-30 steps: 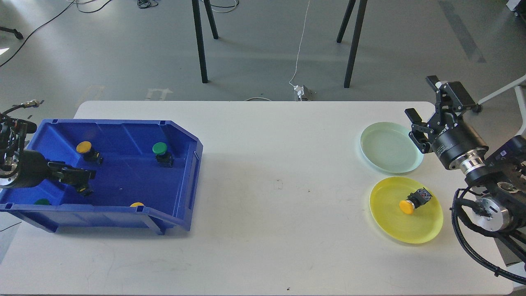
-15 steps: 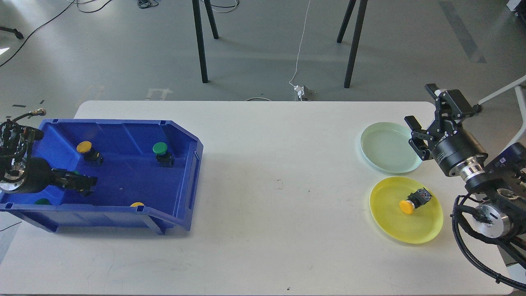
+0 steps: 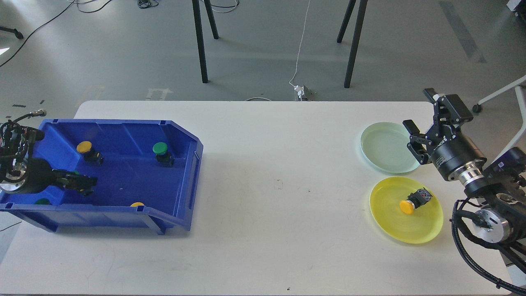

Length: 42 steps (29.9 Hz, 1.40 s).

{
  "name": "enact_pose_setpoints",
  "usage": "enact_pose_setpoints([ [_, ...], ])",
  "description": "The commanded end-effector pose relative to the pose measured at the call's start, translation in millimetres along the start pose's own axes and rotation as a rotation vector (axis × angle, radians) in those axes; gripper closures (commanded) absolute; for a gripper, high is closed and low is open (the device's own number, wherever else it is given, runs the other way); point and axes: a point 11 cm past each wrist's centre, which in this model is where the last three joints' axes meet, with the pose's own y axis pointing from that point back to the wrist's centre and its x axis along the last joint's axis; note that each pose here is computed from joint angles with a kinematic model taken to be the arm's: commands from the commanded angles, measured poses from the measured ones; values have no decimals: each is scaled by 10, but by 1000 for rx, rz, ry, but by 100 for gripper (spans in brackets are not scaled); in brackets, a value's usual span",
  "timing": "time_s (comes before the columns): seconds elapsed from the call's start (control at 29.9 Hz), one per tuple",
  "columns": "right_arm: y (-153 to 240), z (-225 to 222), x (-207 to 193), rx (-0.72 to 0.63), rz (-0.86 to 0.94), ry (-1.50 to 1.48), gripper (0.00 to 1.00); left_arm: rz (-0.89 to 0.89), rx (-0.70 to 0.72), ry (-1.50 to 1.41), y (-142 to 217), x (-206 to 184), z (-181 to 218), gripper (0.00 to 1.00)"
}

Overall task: Pass button and place on color plate
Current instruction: 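Lower the left gripper into the bin and grasp a green-capped button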

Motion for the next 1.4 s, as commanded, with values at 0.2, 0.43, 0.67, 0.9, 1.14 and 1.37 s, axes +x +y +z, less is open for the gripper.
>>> enact_pose_setpoints([
  [0.2,9,9,5,-2,-2,-2,3,2,13,12,-8,5,-40,3],
  [0.43,8,6,0,-2,-3,-2,3,-5,19,26,-73,-21,-44,3],
  [0.67,16,15,-3,-4,-3,-4,3,-8,17,30,-112,-25,-27,3],
  [0.9,33,37,1,-9,-1,-5,3,-12,13,32,-145,-37,-6,6],
  [1.14,58,63,1,-17,-1,-8,3,-10,22,43,-137,-41,-43,11],
  [1.37,88,98,2,-26,1,-11,3,-10,17,43,-152,-38,-22,22],
])
